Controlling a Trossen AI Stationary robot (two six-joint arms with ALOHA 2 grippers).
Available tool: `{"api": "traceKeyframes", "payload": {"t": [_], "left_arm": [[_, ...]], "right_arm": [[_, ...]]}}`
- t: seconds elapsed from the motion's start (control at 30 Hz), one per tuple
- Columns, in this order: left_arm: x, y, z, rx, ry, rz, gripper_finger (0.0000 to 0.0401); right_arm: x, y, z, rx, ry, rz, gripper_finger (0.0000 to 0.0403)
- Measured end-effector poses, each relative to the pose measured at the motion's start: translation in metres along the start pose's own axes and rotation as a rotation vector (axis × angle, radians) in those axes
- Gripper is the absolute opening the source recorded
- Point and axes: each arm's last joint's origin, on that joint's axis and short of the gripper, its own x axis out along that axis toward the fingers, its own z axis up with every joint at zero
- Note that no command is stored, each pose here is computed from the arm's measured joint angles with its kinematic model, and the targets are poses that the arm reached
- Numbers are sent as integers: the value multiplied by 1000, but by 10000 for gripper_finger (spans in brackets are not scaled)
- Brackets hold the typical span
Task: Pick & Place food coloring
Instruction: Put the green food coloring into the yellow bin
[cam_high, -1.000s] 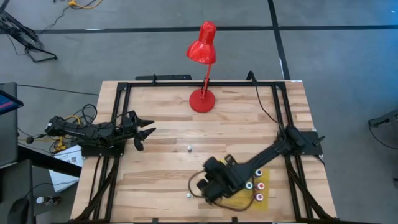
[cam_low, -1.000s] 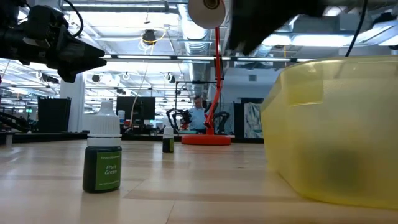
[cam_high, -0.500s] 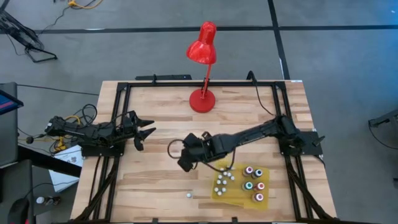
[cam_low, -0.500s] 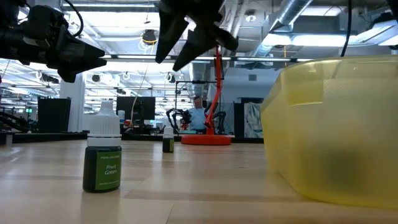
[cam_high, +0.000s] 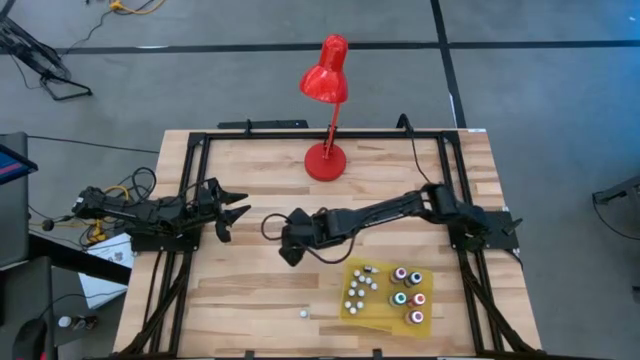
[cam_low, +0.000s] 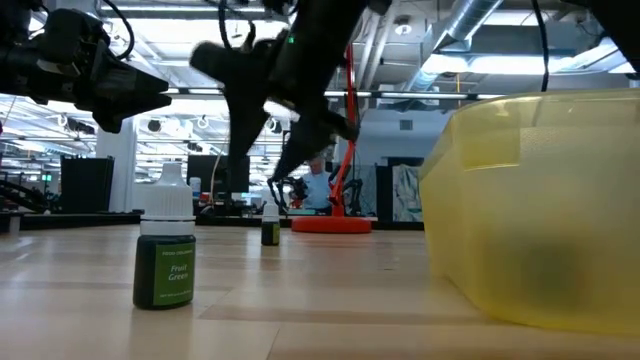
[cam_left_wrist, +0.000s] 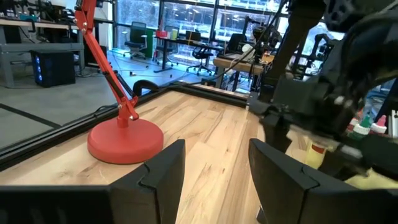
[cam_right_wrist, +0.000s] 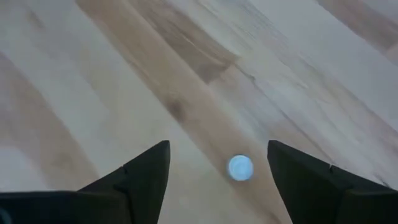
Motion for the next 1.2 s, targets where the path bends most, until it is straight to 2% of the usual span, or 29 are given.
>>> {"api": "traceKeyframes", "payload": {"t": [0.43,0.57,0.67,0.9,1.03,1.2], "left_arm": [[0,0,0,0,0,0,169],[0,0,0,0,0,0,169],[0,0,0,0,0,0,169],[0,0,0,0,0,0,169],[0,0,0,0,0,0,169],[0,0,0,0,0,0,169]], "right_arm": [[5,-7,0,-13,36,-40,260],[21,-8,-8,-23,66,-65,260],[30,-4,-8,-14,65,-28,260],[32,-6,-11,-12,90,-42,255],[32,-7,-13,2,117,-46,221],[31,-8,-14,0,128,-51,139]]}}
